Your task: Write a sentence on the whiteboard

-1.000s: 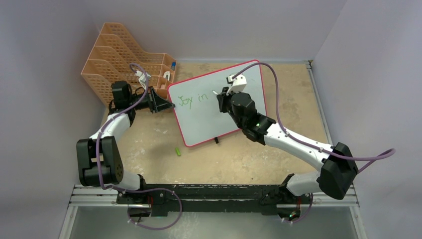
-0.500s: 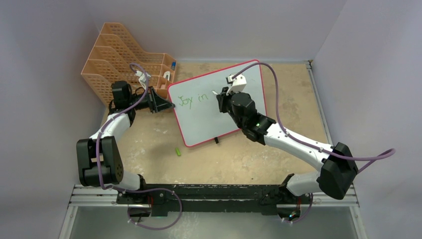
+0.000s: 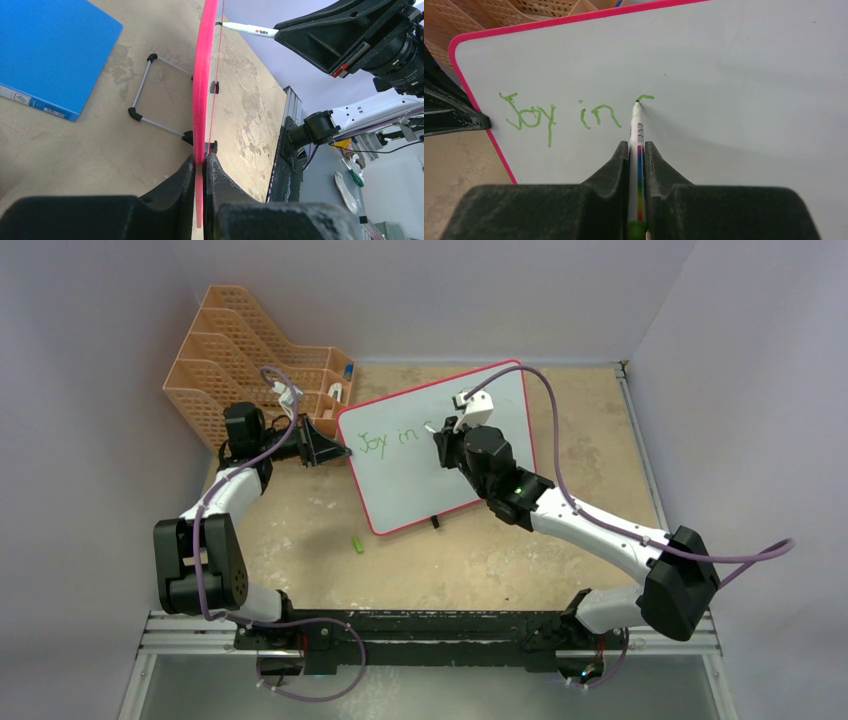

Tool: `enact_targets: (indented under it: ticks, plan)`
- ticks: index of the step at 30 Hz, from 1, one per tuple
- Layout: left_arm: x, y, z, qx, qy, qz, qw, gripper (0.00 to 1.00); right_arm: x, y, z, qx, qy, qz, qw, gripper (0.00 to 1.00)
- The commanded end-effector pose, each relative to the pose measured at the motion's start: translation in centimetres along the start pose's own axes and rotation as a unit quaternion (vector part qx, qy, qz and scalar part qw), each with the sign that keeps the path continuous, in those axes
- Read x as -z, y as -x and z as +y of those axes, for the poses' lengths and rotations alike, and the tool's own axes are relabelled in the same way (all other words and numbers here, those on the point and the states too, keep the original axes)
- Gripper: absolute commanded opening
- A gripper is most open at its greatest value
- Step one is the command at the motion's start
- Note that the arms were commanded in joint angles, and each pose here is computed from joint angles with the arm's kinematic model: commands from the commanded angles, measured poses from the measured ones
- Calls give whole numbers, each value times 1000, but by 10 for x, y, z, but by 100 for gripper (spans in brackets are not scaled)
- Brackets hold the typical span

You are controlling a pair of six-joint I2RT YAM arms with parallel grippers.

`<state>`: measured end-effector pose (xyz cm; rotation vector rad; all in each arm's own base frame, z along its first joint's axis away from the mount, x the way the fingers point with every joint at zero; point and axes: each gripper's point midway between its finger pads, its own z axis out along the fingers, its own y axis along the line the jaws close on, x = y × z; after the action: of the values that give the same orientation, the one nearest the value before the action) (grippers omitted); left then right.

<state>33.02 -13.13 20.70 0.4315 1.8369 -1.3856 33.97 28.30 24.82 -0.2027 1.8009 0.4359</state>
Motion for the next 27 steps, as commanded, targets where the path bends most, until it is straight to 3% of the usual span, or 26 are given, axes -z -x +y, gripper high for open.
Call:
enact_targets:
  ticks: [1,17,27]
  plan:
    - [-2,11,-12,-37,-11,-1,999,0,3,-1,-4,6,-2,11,1000,0]
    - [-2,11,-12,-37,-11,-1,999,0,9,-12,-25,16,-51,21,998,0]
    - [-2,11,-12,-37,-11,0,999,0,12,-18,-23,16,-41,30,999,0]
